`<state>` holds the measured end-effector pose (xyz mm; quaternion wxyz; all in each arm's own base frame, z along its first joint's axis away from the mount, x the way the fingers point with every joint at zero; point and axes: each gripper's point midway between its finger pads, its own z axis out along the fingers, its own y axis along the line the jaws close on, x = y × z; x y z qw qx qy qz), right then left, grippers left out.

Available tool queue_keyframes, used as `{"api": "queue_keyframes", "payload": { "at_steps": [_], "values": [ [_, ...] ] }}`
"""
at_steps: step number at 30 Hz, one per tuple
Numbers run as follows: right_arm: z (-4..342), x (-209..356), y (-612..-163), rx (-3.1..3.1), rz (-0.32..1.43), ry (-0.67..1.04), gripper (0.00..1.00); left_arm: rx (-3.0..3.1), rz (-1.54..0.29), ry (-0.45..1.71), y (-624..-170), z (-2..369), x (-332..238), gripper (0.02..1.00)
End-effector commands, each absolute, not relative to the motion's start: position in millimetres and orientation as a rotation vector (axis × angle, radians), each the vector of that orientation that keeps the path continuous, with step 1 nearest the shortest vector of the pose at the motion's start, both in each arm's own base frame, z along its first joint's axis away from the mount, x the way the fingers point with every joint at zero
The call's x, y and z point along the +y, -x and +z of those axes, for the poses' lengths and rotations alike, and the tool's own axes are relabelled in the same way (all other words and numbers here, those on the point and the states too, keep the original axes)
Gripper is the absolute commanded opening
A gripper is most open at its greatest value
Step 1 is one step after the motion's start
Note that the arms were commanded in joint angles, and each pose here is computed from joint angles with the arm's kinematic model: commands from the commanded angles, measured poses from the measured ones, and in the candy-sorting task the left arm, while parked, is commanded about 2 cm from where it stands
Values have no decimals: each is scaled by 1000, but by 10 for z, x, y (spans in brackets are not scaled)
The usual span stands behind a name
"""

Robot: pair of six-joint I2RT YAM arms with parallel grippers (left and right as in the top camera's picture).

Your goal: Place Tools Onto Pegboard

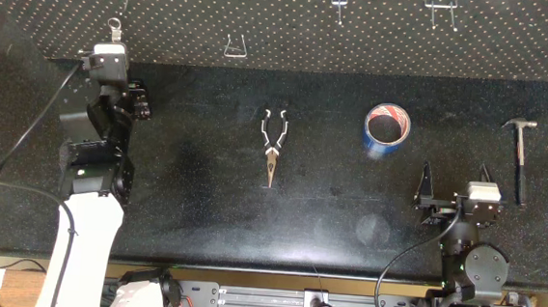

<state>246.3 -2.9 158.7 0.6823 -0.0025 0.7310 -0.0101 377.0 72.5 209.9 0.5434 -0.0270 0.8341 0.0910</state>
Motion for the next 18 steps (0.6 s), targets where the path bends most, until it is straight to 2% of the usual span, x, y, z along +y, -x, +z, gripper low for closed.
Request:
{"api": "queue_keyframes", "payload": {
  "at_steps": [1,18],
  "values": [
    [1572,-54,-2461,1641,-38,1,932,1968,235,103,-3801,2124,781,27],
    [1572,-54,-2461,1641,-38,1,934,1973,178,65,-4045,1916,723,27]
  ]
}}
